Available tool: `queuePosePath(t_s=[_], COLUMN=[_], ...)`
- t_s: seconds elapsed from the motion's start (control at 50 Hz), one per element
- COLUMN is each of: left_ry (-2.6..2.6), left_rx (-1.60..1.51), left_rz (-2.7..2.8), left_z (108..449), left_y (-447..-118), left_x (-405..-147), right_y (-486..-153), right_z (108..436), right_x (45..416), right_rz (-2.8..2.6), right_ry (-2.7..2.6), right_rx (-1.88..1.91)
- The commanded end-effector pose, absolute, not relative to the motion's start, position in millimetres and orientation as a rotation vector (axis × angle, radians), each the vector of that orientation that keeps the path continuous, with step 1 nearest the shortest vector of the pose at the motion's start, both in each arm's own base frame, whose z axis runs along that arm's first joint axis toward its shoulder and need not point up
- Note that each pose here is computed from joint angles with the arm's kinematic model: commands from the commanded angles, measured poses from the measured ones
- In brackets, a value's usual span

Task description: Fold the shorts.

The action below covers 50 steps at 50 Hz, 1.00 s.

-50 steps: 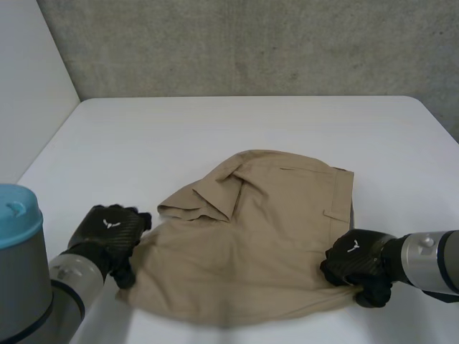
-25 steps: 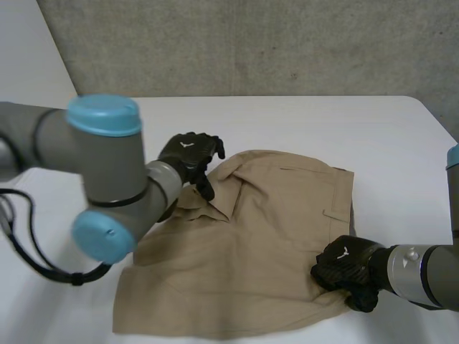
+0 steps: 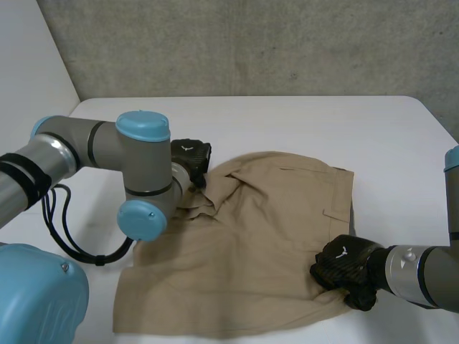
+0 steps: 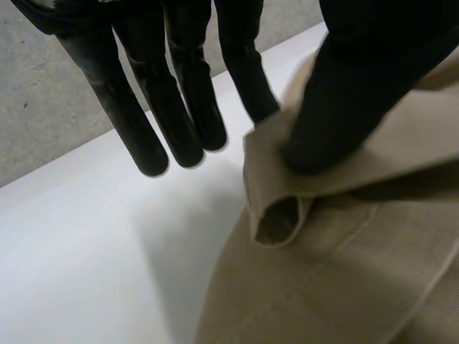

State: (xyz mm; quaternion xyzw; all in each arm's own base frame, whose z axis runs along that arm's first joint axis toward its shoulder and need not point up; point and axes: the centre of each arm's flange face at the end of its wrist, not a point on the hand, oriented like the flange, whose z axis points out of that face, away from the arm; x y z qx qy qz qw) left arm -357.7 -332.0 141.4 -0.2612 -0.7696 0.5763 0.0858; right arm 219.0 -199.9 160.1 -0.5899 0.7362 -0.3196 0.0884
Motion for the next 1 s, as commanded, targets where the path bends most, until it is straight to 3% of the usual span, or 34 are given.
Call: queuePosePath(t_s=[0.02, 0.26, 0.4, 0.58, 0.72, 0.88, 1.0], left_ry=[-2.293, -2.092, -1.93, -1.903, -1.939, -2.083, -2.177], left_rx=[-0.817, -0.727, -0.777, -0.974, -1.028, -0.961, -1.037], left_rz=[1.748, 2.125, 2.268, 2.266, 2.311, 2.311, 2.173], left_z=[138.5, 184.5, 184.5, 141.0, 142.2, 197.5, 219.6], left_y=[-338.3, -406.2, -429.9, -432.7, -432.6, -408.5, -358.9], left_x=[-357.8, -342.3, -346.0, -353.9, -351.0, -332.5, -311.4], right_y=[-201.7, -207.1, -211.0, -212.6, -213.3, -217.5, -218.9], right_z=[160.4, 161.8, 162.4, 162.6, 162.8, 163.5, 164.1], right_x=[219.0, 220.3, 221.7, 225.7, 226.7, 229.1, 230.3], right_rz=[-0.966, -1.024, -1.065, -1.103, -1.118, -1.17, -1.194], right_ry=[2.189, 2.181, 2.191, 2.19, 2.193, 2.197, 2.203], right_rx=[-1.758, -1.763, -1.727, -1.693, -1.677, -1.627, -1.602])
